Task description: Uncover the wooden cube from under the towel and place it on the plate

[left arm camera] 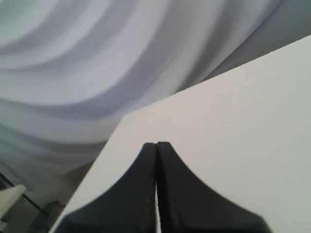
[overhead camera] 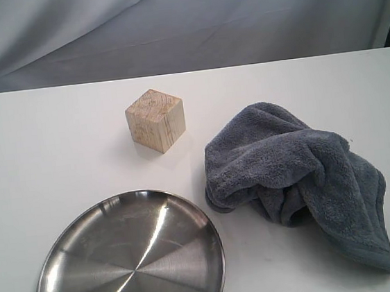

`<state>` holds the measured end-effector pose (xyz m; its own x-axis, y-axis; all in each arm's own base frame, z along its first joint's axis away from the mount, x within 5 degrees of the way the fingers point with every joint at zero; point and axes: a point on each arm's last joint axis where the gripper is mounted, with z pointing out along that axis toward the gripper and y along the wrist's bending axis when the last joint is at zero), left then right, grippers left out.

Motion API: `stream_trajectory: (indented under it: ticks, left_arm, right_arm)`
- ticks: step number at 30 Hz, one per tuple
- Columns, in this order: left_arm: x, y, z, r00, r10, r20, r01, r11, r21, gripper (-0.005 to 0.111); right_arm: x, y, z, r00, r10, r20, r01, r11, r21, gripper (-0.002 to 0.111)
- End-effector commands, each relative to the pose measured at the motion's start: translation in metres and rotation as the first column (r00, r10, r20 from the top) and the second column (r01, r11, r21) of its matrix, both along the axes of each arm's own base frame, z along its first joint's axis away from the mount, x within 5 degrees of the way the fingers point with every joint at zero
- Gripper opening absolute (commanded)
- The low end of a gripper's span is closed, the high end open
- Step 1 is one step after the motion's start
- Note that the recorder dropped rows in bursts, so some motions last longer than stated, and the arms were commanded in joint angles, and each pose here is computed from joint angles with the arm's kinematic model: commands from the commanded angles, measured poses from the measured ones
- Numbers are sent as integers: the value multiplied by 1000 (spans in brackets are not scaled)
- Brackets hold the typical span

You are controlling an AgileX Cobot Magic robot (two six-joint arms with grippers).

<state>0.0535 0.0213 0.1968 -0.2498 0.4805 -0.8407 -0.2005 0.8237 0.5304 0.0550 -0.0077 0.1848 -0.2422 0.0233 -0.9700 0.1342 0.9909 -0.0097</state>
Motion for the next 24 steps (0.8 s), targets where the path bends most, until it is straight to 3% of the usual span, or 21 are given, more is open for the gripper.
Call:
stream_trajectory:
  ticks: [1,14,18,24]
  left_arm:
    - [-2,0,-9,999,30,-37,-36,985,-171,1]
    - [0,-5,-9,1000,11,13,-5,929,-369,1]
    - [0,-6,-10,1000,9,19,-1,917,-400,1]
    - [0,-6,-10,1000,7,17,0,921,-390,1]
  right_arm:
    - [0,0,0,1000,-6,8,6,1000,8,0]
    - [0,0,0,1000,-6,9,6,1000,16,0]
    - [0,-3,1,1000,-5,7,6,990,-141,0]
    - [0,-5,5,1000,-4,27,11,971,-240,0]
